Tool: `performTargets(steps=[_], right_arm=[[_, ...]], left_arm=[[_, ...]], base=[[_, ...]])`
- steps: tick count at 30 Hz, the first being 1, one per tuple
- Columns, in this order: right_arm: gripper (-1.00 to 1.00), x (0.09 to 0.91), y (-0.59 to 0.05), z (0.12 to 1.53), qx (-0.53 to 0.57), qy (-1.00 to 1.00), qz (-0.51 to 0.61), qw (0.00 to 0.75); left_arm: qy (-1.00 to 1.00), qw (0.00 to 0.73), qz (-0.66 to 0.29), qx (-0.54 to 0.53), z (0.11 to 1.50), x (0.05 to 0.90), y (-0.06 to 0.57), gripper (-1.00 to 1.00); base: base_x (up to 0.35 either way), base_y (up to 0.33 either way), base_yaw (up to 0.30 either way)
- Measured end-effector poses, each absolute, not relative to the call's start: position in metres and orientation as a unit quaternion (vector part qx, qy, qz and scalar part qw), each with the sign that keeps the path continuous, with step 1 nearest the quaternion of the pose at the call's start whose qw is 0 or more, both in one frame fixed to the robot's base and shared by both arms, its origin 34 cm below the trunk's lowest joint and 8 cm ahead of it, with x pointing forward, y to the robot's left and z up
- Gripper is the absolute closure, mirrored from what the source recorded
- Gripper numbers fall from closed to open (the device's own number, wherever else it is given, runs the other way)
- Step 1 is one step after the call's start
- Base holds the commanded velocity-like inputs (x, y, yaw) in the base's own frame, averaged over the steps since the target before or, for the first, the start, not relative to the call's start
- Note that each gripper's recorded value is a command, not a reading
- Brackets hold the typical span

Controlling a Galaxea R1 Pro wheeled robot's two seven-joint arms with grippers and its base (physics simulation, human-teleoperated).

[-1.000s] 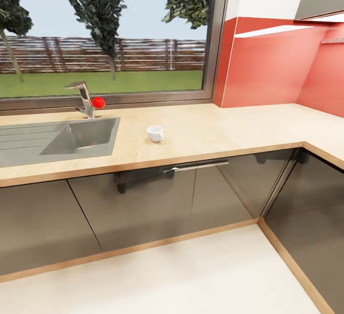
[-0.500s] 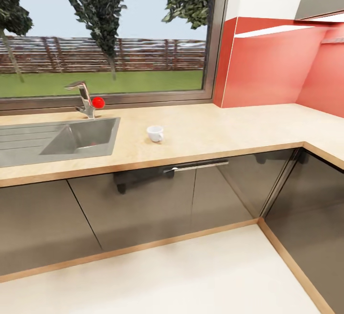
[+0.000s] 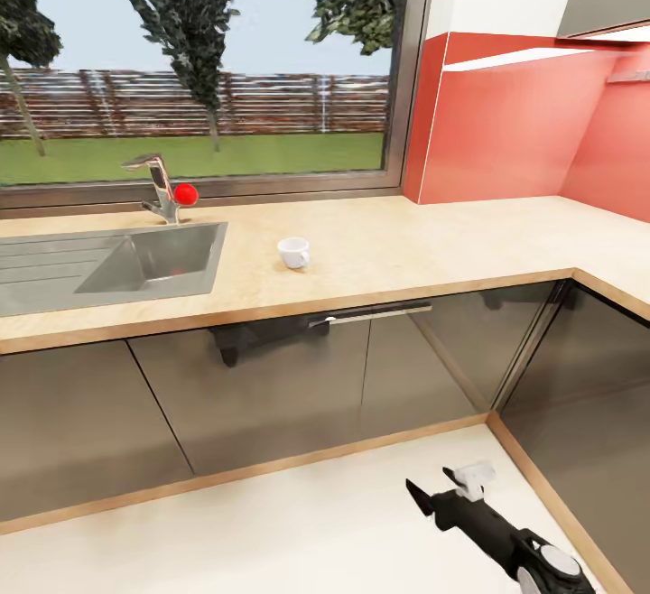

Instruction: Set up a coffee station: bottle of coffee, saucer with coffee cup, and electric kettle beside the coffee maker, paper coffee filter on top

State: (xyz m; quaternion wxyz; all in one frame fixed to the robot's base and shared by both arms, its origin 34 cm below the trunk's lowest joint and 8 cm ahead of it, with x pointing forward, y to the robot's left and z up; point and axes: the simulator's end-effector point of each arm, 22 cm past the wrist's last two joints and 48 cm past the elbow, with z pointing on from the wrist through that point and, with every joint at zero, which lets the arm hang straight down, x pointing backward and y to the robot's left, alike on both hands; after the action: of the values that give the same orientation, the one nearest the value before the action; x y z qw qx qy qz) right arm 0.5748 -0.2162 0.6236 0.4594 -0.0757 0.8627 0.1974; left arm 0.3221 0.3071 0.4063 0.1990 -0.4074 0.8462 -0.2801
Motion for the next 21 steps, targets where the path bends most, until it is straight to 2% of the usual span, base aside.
performTargets(steps=[7, 21], right_arm=[[-1.0, 0.656, -0.168, 0.751, -0.067, 0.796, 0.33, 0.504], [-1.0, 0.751, -0.114, 0.968, -0.102, 0.711, 0.436, 0.543]], left_arm=[[0.836, 0.205, -0.255, -0.44, 0.406, 0.299, 0.336, -1.0], [0.833, 0.208, -0.253, -0.446, 0.406, 0.298, 0.339, -1.0]], base=[[0.0, 0.0, 0.0], [0.0, 0.0, 0.0]])
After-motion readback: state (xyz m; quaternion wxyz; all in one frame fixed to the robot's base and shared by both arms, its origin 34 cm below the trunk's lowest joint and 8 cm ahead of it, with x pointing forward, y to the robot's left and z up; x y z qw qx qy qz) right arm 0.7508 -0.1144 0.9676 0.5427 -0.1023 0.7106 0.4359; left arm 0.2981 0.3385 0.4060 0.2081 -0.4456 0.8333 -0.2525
